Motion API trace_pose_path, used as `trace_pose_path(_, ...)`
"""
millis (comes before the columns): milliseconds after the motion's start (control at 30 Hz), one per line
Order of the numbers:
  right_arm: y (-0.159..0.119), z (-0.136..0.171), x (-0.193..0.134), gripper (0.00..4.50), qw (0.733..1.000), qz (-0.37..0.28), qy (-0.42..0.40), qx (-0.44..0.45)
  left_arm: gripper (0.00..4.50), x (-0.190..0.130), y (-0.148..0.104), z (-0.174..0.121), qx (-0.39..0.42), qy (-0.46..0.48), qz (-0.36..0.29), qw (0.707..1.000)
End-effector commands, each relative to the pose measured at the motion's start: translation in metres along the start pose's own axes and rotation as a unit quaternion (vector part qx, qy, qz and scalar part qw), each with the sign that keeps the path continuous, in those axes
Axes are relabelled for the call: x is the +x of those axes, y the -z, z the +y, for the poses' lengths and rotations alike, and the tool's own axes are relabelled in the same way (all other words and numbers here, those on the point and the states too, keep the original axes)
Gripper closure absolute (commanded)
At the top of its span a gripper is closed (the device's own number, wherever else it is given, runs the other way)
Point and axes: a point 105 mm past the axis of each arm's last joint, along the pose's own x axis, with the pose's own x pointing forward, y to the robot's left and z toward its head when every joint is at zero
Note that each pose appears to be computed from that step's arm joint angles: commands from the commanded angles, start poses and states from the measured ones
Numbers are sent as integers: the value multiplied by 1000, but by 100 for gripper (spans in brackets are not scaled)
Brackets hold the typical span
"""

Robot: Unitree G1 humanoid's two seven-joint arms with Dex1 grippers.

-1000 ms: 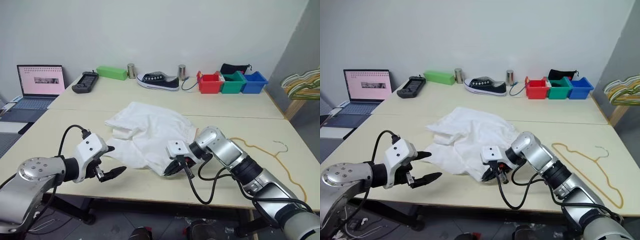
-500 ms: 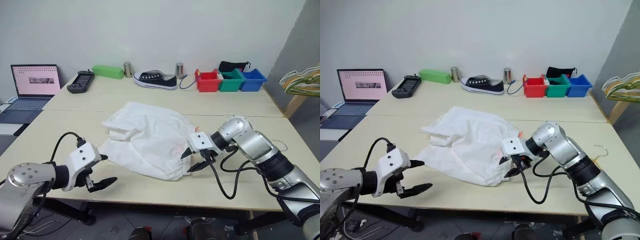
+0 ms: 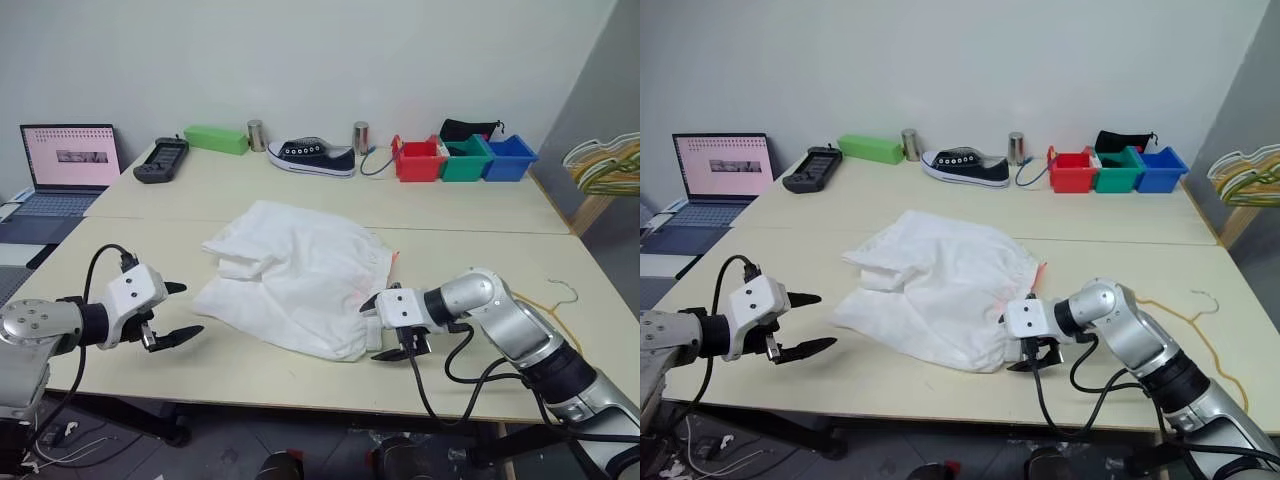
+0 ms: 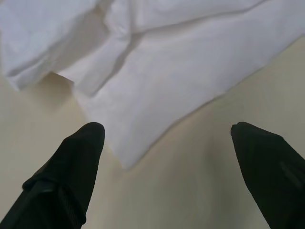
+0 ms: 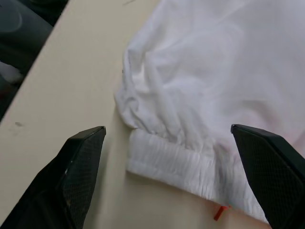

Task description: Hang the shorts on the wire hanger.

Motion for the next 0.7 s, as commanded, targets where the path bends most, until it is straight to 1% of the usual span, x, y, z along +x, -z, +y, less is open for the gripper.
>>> trace_pose_path(33,-2,-3,3,2,1000,1,12,-17,0,8,0,8,40,9,10,999)
trace_pose_path(200,4,0,9,2,1000,16,8,-24,0,27,13,10,60,25,31,997)
trace_pose_path(400,12,-10,14,2,999,33,24,-29,0,47,27,12,61,28,43,997)
trace_pose_path(467,12,-11,16,39,999,31,25,-29,0,53,31,13,60,23,48,997)
trace_pose_path(533,10,-12,19,88,999,27,26,-26,39,57,33,16,57,14,47,997)
trace_pose_path(567,9,-13,20,93,999,25,27,-24,40,59,33,17,56,14,46,997)
trace_pose_path(600,9,-13,21,131,999,23,28,-23,69,60,34,17,56,14,45,997)
trace_pose_path(700,8,-16,22,194,999,23,34,-21,127,61,34,15,60,25,42,997)
